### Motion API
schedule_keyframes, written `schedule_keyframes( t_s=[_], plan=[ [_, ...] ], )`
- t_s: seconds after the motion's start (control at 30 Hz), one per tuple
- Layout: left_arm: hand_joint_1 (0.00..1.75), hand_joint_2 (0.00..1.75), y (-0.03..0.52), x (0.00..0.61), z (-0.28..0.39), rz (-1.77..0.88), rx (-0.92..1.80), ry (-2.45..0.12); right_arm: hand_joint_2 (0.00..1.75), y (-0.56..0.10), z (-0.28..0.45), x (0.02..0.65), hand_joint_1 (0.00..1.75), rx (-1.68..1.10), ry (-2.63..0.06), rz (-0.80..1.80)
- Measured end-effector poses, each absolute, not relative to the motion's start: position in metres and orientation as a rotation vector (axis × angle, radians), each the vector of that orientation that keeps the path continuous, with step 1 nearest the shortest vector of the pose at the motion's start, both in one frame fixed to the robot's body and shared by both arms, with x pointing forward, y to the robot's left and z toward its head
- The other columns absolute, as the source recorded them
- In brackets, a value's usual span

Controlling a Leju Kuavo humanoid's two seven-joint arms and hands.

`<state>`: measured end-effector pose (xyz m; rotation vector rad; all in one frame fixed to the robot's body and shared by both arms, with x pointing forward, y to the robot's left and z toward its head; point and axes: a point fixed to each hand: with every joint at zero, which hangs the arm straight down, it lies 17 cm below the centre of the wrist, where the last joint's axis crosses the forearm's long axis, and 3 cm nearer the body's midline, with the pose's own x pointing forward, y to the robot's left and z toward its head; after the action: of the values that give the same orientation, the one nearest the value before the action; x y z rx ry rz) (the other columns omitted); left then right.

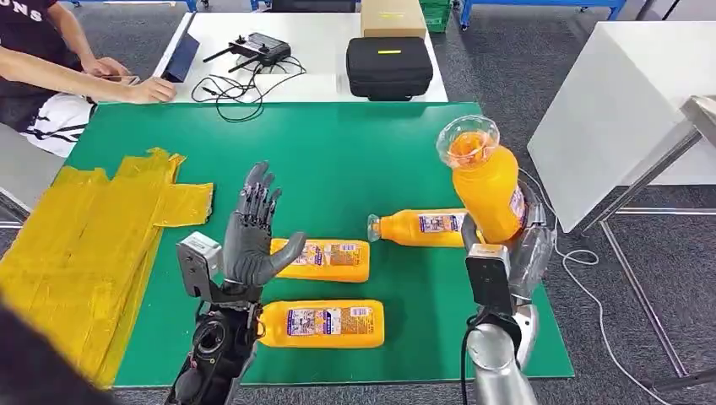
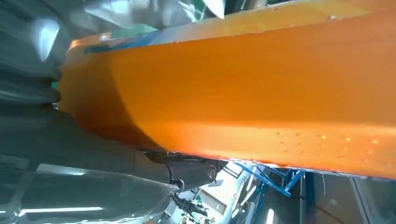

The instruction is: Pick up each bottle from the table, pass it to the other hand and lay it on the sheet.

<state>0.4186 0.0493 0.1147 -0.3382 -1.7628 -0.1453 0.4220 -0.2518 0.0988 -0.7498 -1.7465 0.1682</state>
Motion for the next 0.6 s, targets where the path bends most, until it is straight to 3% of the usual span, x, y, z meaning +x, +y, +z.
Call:
schedule_keyframes(
  t_s=[0.3, 0.6],
  plan=[
    [0.0, 1.75, 0.009, 0.399, 0.145, -0.236, -0.587, -1.773, 1.75, -0.213, 0.119, 0.45, 1.75, -0.646, -1.829, 0.182],
    [0.0, 1.75, -0.006, 0.391, 0.207, -0.327, -0.63, -1.915, 1.75, -0.08, 0.117, 0.457, 1.75, -0.33, -1.878, 0.495]
  ],
)
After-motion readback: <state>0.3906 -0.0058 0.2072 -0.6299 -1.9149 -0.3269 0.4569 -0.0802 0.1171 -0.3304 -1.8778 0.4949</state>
